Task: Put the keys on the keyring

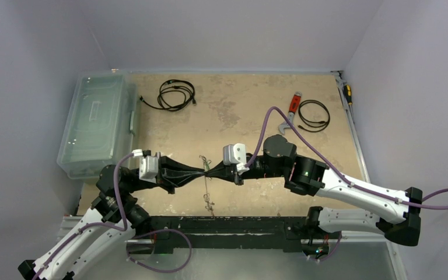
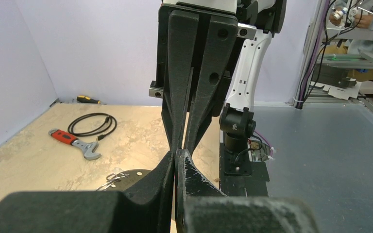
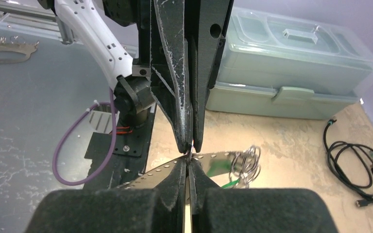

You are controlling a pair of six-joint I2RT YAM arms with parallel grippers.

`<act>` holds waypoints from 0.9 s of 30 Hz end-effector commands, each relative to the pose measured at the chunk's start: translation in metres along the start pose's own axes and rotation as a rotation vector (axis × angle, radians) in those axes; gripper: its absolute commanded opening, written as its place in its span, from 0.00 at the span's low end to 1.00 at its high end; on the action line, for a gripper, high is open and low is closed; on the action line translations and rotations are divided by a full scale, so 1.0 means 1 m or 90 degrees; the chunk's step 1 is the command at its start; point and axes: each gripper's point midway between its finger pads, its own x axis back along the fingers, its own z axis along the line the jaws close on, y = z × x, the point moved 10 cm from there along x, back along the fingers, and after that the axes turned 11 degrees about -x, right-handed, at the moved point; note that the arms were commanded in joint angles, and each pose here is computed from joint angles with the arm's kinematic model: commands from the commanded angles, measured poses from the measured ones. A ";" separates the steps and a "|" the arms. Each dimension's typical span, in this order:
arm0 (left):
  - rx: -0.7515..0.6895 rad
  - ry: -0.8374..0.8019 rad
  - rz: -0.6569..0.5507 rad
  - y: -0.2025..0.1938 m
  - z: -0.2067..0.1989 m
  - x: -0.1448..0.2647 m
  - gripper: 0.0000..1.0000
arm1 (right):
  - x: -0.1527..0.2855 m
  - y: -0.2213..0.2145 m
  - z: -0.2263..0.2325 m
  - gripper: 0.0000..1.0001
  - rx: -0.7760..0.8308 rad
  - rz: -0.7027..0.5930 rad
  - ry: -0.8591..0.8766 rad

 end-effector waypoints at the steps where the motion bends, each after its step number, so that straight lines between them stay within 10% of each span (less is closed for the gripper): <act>1: -0.026 0.025 -0.026 0.011 0.004 0.000 0.00 | -0.002 0.012 0.000 0.00 0.015 -0.028 0.002; 6: -0.033 0.026 -0.008 0.008 0.005 -0.001 0.00 | 0.005 0.017 -0.003 0.00 0.033 0.027 -0.013; 12: -0.046 0.058 0.013 0.011 0.008 0.003 0.53 | 0.016 0.027 -0.003 0.00 0.035 0.095 -0.032; 27: -0.041 0.044 0.039 0.001 0.014 -0.006 0.44 | 0.019 0.037 -0.014 0.00 -0.002 0.284 -0.088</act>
